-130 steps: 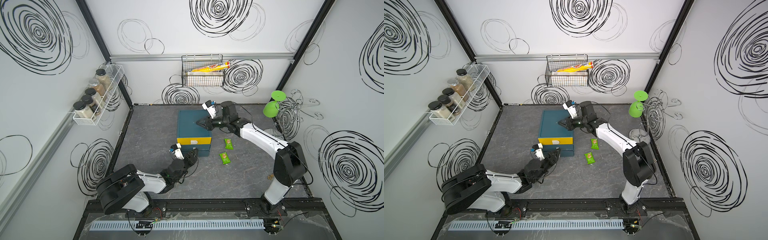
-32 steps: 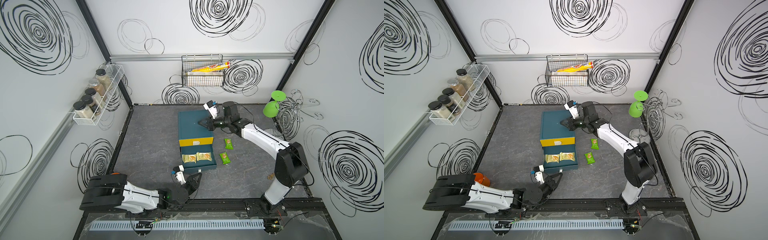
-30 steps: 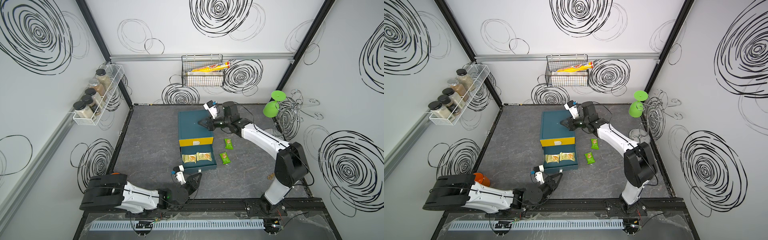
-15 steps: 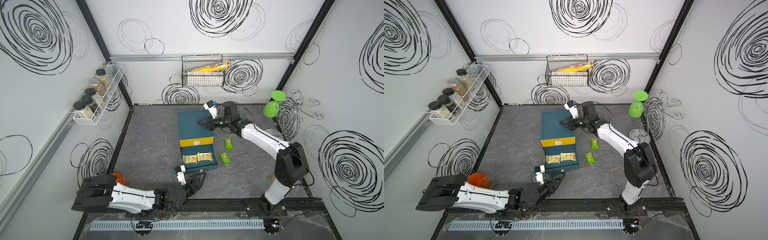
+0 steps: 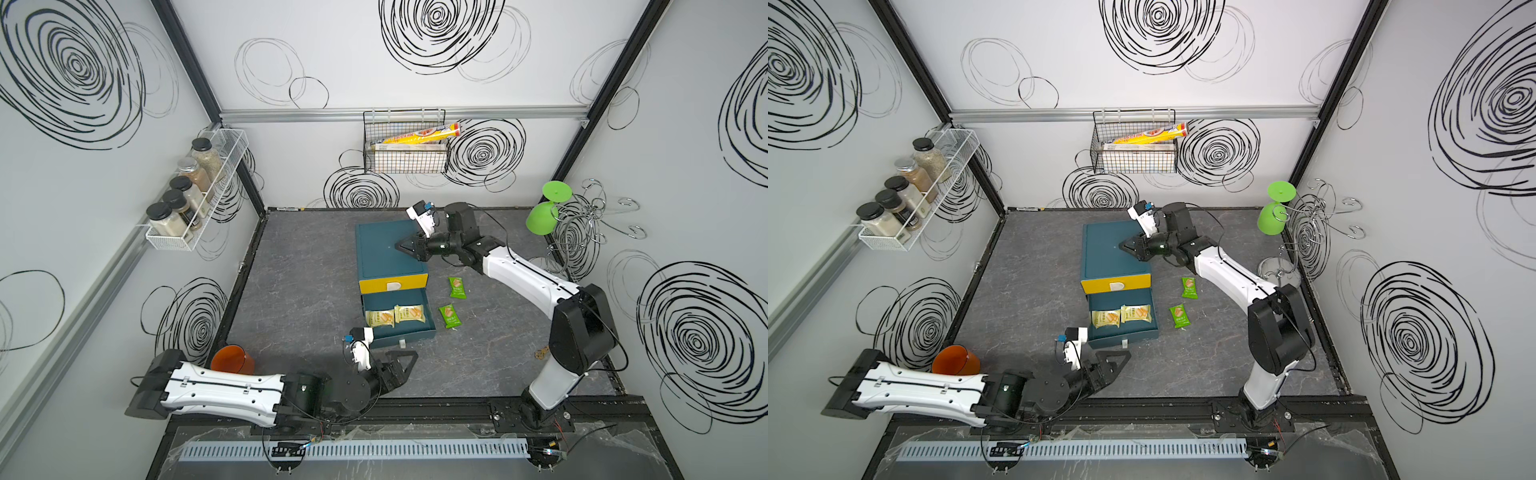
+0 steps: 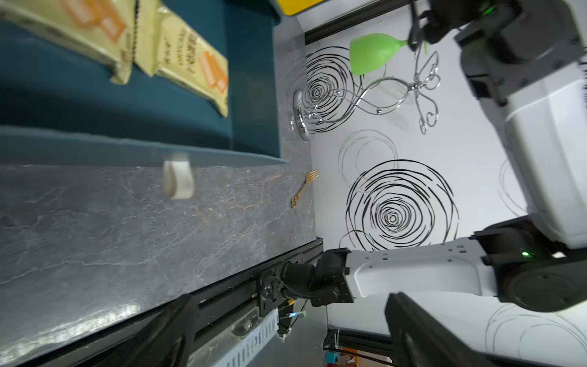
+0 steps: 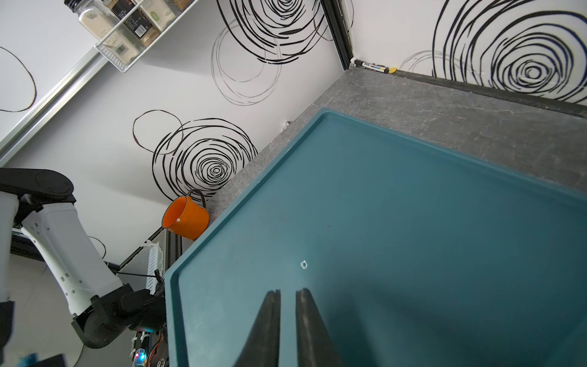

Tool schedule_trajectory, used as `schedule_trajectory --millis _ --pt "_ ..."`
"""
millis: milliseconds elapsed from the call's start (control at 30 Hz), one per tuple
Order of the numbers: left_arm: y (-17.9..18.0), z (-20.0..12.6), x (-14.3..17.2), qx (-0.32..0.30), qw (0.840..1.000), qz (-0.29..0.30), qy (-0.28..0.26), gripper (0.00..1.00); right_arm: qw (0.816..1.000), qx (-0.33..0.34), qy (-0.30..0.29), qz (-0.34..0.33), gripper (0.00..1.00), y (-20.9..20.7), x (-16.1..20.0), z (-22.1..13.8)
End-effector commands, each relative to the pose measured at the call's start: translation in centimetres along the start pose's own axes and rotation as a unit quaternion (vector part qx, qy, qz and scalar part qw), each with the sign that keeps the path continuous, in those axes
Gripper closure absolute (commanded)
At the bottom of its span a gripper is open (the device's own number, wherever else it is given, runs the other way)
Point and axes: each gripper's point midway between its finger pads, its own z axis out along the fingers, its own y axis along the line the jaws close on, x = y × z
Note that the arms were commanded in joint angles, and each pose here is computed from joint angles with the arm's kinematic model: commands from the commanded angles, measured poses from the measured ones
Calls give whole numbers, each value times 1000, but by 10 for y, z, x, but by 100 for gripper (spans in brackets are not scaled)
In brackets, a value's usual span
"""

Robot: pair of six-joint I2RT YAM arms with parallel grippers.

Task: Take the cookies out of the drawer
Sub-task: Pick up the cookie from the drawer.

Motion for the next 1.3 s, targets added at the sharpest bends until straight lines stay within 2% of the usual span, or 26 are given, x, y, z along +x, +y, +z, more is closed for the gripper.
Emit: schedule_trajectory --millis 0,100,200,333,400,533,600,733,800,900,1267 --pt "-39 -26 -33 -41 986 164 -6 1 999 3 31 16 84 -6 15 4" --pt "-85 -24 -68 -66 955 289 2 1 999 5 30 13 84 -6 13 4" --pt "-94 -5 -92 -109 915 387 28 1 999 6 31 11 84 -7 13 4" --pt "-83 25 -107 -131 865 476 82 1 999 5 33 13 84 -7 16 4" --pt "-69 42 -110 -149 844 503 110 1 999 3 33 14 84 -7 17 5" --pt "-48 72 -102 -158 787 574 161 1 999 -3 34 15 84 -6 19 5" --pt "-42 84 -103 -164 767 594 177 2 999 -9 35 15 83 -5 20 6" --pt "-34 100 -109 -157 748 612 201 3 999 -13 36 20 82 -6 25 7" --pt "-21 105 -110 -161 739 618 216 3 999 -15 38 21 82 -5 28 7" --pt "2 110 -114 -178 732 611 242 6 999 -15 39 24 82 -7 32 7" --pt "42 113 -84 -181 697 623 305 17 998 -15 46 30 82 -12 41 11"
